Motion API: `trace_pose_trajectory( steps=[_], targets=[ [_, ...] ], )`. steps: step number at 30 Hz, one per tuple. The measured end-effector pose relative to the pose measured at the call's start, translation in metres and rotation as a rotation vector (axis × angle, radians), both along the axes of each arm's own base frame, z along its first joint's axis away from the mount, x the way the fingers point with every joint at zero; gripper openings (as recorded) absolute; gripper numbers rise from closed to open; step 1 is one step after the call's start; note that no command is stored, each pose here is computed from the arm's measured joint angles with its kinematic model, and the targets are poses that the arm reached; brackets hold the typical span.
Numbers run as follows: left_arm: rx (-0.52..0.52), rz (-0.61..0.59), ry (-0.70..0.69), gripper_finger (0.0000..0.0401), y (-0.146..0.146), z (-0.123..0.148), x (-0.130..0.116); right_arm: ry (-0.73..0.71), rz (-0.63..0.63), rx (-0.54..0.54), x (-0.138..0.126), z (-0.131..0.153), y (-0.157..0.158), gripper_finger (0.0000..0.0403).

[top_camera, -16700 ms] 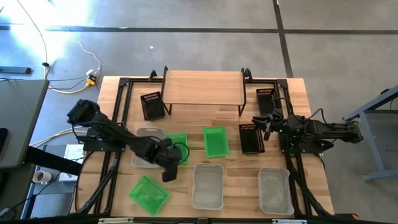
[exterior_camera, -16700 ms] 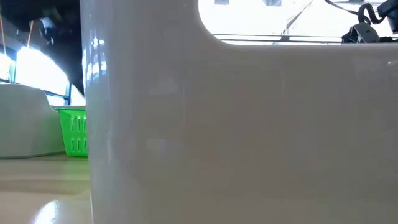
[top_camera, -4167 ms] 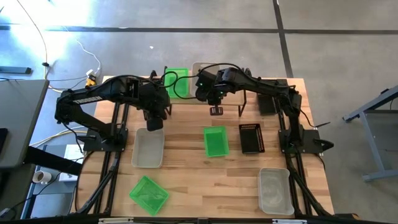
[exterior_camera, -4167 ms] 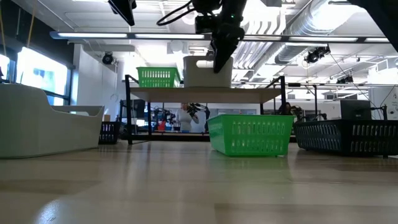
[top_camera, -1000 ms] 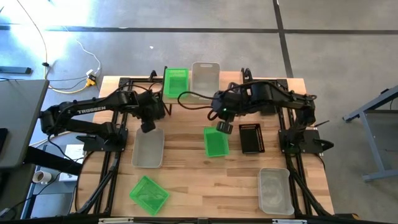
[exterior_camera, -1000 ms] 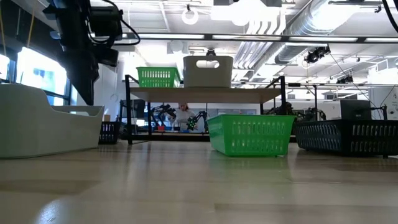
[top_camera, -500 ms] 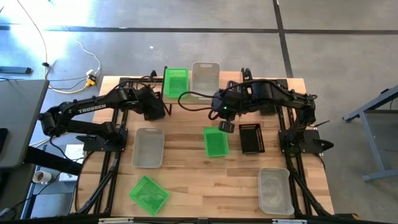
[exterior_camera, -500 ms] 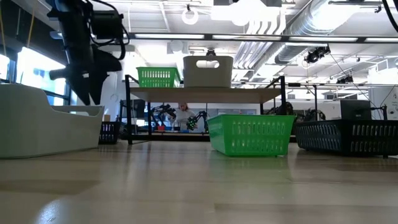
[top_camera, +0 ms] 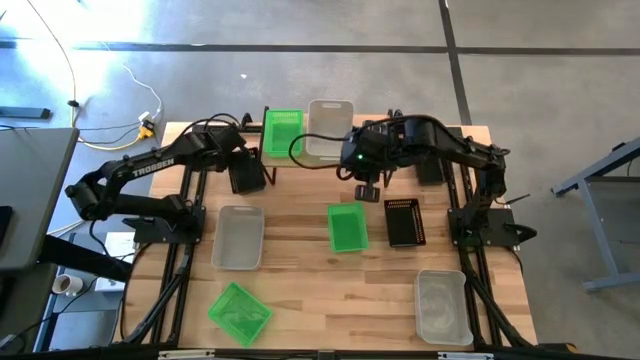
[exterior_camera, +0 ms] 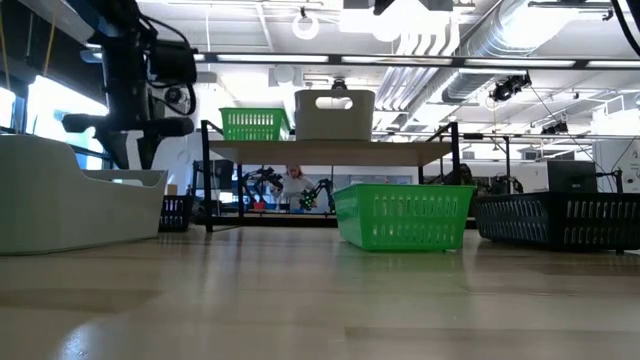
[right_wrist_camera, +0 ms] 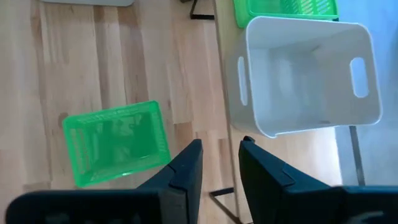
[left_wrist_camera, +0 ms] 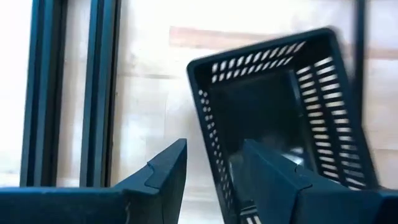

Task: Stack baskets on shelf by color
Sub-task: Put the left black bin on the shelf

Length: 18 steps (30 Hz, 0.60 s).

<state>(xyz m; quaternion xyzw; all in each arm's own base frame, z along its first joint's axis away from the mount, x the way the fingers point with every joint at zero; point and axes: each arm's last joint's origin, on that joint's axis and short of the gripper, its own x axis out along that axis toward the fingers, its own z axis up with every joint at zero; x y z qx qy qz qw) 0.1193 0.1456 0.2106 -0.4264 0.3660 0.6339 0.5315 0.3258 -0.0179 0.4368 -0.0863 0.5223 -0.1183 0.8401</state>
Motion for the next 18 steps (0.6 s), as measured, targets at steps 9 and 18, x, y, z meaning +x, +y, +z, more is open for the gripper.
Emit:
trace_pose_trajectory(
  steps=[9,18],
  targets=[
    [-0.115,0.065,0.021,0.0147,0.018,-0.027,0.007,0.0,0.014,-0.033,-0.009,0.007,-0.016,0.0092],
    [-0.199,0.111,0.06,0.0133,0.029,-0.047,0.007,0.004,0.001,-0.038,-0.01,0.007,-0.024,0.0092]
  ],
)
